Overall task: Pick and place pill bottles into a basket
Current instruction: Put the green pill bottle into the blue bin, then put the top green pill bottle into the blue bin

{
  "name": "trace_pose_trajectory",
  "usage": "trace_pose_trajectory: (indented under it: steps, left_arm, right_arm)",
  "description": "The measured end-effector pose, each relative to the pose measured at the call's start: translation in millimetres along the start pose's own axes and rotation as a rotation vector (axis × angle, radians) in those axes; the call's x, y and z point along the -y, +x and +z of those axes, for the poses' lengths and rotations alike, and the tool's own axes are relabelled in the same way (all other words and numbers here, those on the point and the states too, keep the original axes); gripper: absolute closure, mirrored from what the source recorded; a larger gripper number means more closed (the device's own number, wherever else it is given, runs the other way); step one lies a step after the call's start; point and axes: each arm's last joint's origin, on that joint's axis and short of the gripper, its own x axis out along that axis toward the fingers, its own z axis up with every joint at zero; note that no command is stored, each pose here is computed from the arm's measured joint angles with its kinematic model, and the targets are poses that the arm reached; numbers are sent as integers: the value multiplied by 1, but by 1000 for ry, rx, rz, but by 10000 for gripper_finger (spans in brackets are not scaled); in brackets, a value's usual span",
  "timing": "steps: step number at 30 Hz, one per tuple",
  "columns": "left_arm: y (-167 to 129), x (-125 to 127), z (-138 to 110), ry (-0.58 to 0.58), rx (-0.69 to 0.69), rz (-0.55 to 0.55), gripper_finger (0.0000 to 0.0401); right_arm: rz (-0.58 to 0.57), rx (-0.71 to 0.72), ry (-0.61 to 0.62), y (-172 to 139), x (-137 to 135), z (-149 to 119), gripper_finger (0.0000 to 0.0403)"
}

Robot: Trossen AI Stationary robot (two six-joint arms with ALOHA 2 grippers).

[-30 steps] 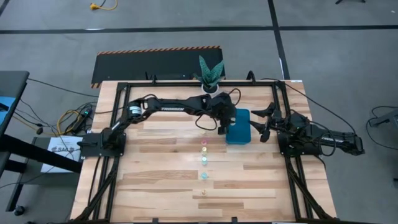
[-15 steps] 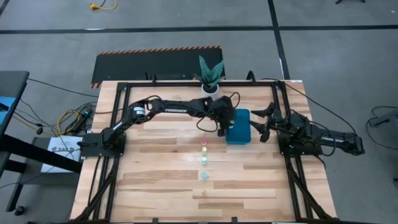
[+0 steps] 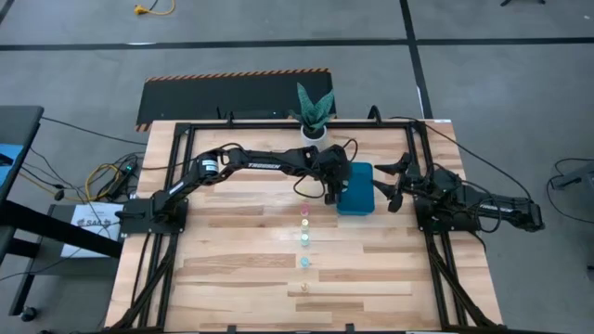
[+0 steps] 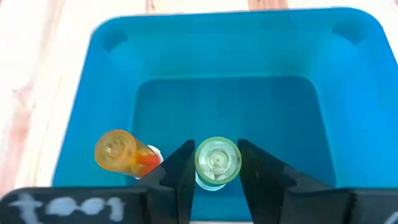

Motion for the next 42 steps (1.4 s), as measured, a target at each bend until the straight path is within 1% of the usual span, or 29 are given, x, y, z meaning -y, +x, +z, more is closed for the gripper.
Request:
trace_pose_trajectory:
  steps: [5,13,18,23,27,30,34,39,42]
  left_arm:
    - [0,0,0,0,1,0,293]
    - [0,-2,0,0,6,8,238]
    - [-6,-4,5,6,19,14,219]
    - [-36,-5,20,25,37,-17,216]
    - [-65,-9,28,34,32,-19,216]
    - [-82,-12,20,8,10,-44,216]
    - [-96,-10,-5,-42,-26,-51,216]
    - [-121,3,-32,-50,19,13,216]
    - [-137,11,-48,-66,80,41,216]
  right_arm:
    - [0,0,0,0,0,0,159]
    - [0,0,0,0,0,0,159]
    - [0,0,0,0,0,0,159]
    - [0,0,0,0,0,0,159]
    - [1,0,0,0,0,0,159]
    - [0,0,0,0,0,0,159]
    - [-1,0,0,0,0,0,159]
    - [1,0,0,0,0,0,159]
    - [-1,0,0,0,0,0,159]
